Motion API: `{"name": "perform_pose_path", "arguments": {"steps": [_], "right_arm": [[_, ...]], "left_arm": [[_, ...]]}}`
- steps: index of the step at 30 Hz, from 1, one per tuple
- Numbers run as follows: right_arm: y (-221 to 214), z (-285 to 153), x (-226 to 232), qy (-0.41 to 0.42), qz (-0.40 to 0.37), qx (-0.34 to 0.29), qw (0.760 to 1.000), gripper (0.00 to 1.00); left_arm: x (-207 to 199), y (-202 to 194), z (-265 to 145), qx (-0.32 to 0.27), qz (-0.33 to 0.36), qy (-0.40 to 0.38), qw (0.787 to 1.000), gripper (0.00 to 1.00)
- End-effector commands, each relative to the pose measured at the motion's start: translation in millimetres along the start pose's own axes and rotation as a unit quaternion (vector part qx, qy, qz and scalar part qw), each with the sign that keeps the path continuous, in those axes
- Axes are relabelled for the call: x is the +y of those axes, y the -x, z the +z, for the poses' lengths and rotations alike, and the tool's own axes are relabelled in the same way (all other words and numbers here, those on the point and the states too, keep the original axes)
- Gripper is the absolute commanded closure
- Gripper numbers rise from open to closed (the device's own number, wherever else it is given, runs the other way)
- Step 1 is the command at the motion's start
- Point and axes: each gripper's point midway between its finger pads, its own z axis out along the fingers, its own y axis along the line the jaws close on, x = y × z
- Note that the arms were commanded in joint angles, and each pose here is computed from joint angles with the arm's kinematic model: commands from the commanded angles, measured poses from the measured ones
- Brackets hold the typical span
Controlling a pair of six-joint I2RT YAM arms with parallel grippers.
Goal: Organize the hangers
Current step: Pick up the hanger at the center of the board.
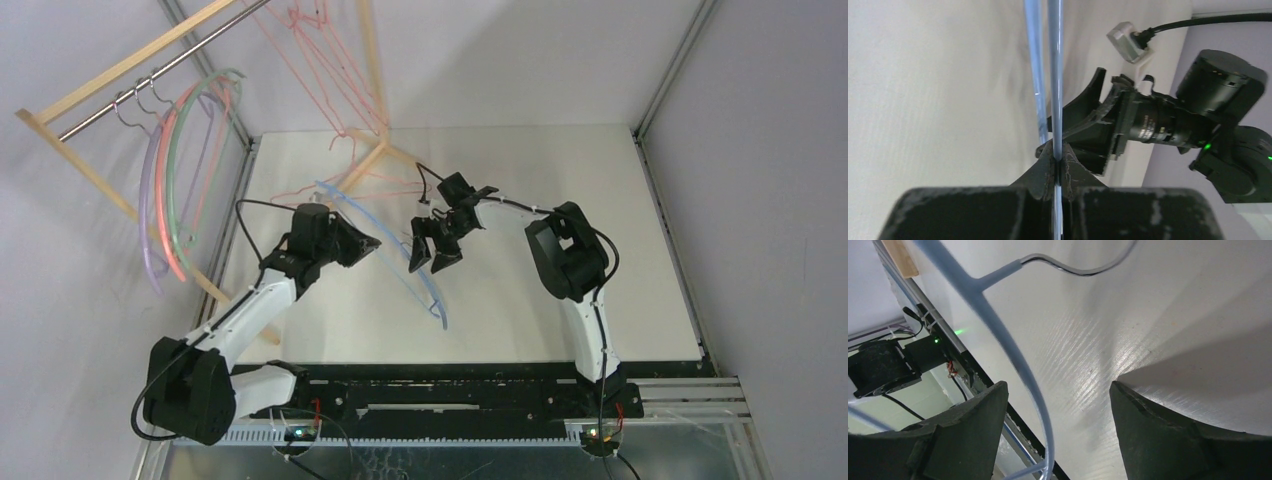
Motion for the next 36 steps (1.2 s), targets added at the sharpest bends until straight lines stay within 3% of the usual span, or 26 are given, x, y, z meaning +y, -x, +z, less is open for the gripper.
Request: {"name": "perform_pose_path", "arguments": {"steps": [1, 2, 5, 9, 14, 20, 26, 32, 36], "right_arm": [[-1.9, 12.7, -5.1, -0.021, -0.008, 0.006, 1.000, 0.22], [-2.1, 13.9, -3.6, -0.015, -0.006, 0.008, 1.000, 0.30], [-3.2, 17.9, 2.2, 0.006, 0.000, 0.015, 1.000, 0.71], [-4.4, 16.3, 14.1, 0.031, -0.013, 0.018, 0.999, 1.00], [10.6, -12.5, 11.5, -0.009, -0.035, -0.030, 0.999, 1.00], [30.7, -90.8, -42.9, -0.163, 0.000, -0.125, 0.979, 1.00], [28.3, -150.9, -80.6, -0.228, 0.027, -0.181, 0.956, 1.00], [31.3, -179.5, -83.8, -0.262, 0.024, -0.219, 0.940, 1.00], [39.1, -187.6, -82.7, -0.261, 0.035, -0.240, 0.934, 1.00]], "left_arm": [[-60.3, 19.5, -24.8, -0.020, 0.001, -0.089, 0.996, 1.00], [-64.0, 21.3, -27.1, -0.023, 0.001, -0.093, 0.995, 1.00], [-72.5, 26.5, -31.5, -0.031, 0.001, -0.103, 0.994, 1.00], [-74.6, 28.0, -30.5, -0.032, -0.001, -0.105, 0.994, 1.00], [-57.9, 18.3, -22.7, -0.015, 0.011, -0.082, 0.996, 1.00], [-1.8, -7.9, -13.5, 0.048, 0.066, 0.022, 0.996, 1.00], [38.2, -25.3, -15.4, 0.089, 0.098, 0.089, 0.987, 0.83], [21.5, -17.6, -32.0, 0.080, 0.139, 0.082, 0.984, 0.67], [36.5, -33.2, -38.1, 0.106, 0.152, 0.088, 0.979, 0.59]]}}
